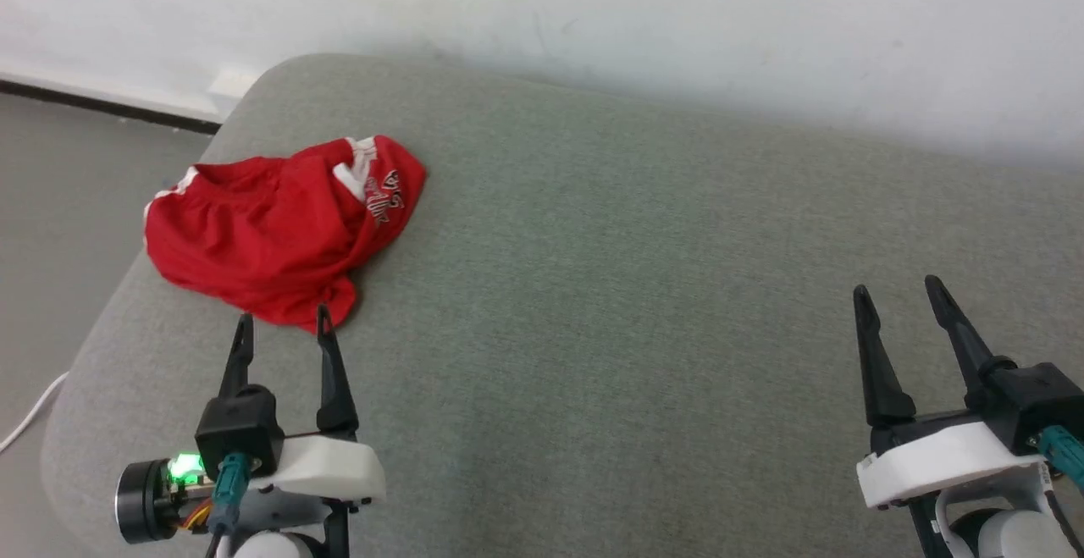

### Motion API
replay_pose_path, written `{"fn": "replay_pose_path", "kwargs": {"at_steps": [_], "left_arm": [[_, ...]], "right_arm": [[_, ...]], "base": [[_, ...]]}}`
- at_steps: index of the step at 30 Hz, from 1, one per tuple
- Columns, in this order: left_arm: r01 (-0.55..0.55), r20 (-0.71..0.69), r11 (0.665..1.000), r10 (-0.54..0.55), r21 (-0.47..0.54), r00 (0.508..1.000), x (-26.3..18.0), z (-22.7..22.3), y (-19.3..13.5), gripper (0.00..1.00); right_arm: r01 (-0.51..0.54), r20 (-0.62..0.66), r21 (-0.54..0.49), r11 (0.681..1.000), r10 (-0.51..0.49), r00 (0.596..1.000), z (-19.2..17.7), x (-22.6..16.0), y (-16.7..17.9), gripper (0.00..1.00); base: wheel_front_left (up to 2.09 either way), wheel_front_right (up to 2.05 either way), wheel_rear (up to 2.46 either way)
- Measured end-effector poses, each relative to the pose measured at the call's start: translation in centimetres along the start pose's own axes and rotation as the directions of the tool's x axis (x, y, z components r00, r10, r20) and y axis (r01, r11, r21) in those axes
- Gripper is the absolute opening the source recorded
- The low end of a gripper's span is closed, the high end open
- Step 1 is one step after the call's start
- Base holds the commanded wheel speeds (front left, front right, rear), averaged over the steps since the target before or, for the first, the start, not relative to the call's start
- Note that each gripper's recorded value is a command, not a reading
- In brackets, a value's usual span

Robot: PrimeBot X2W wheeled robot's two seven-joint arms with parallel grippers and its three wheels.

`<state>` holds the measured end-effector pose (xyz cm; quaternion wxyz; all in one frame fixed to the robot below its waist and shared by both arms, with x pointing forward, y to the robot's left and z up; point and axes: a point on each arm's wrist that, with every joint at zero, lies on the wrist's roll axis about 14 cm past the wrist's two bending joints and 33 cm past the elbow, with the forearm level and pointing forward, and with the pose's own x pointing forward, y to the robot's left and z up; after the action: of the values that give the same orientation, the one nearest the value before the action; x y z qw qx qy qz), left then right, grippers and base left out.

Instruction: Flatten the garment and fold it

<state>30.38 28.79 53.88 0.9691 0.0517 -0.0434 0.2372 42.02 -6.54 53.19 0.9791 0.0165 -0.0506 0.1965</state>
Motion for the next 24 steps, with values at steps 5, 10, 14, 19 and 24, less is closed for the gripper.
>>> {"fn": "replay_pose_path", "kwargs": {"at_steps": [5, 10, 14, 19, 24], "left_arm": [[-0.057, -0.001, 0.998, 0.057, 0.002, 0.998, -0.5, -0.1, 1.7, 1.0], [-0.107, 0.001, 0.994, 0.107, 0.013, 0.994, -0.9, -0.1, 3.2, 1.0], [-0.142, 0.011, 0.99, 0.142, 0.015, 0.99, -0.8, 0.1, 4.5, 1.0], [-0.165, 0.082, 0.986, 0.162, 0.037, 0.983, 1.2, 2.1, 6.2, 1.0], [-0.148, 0.096, 0.987, 0.143, 0.054, 0.985, 4.0, 2.6, 7.7, 1.0]], "right_arm": [[-0.037, 0.007, 0.006, 0.999, 0.037, 0.999, -0.2, 0.8, 1.2, 1.0], [-0.07, 0.014, 0.013, 0.997, 0.07, 0.997, -0.4, 1.5, 2.2, 1.0], [-0.091, 0.017, 0.019, 0.996, 0.091, 0.996, -0.6, 1.9, 2.9, 1.0], [-0.106, 0.019, 0.028, 0.994, 0.106, 0.994, -0.9, 2.3, 3.4, 1.0], [-0.11, 0.021, 0.029, 0.993, 0.11, 0.994, -1.3, 2.6, 3.5, 1.0]], "base": [[0.0, 0.0, 0.0], [0.0, 0.0, 0.0], [0.0, 0.0, 0.0], [0.0, 0.0, 0.0], [0.0, 0.0, 0.0]]}}
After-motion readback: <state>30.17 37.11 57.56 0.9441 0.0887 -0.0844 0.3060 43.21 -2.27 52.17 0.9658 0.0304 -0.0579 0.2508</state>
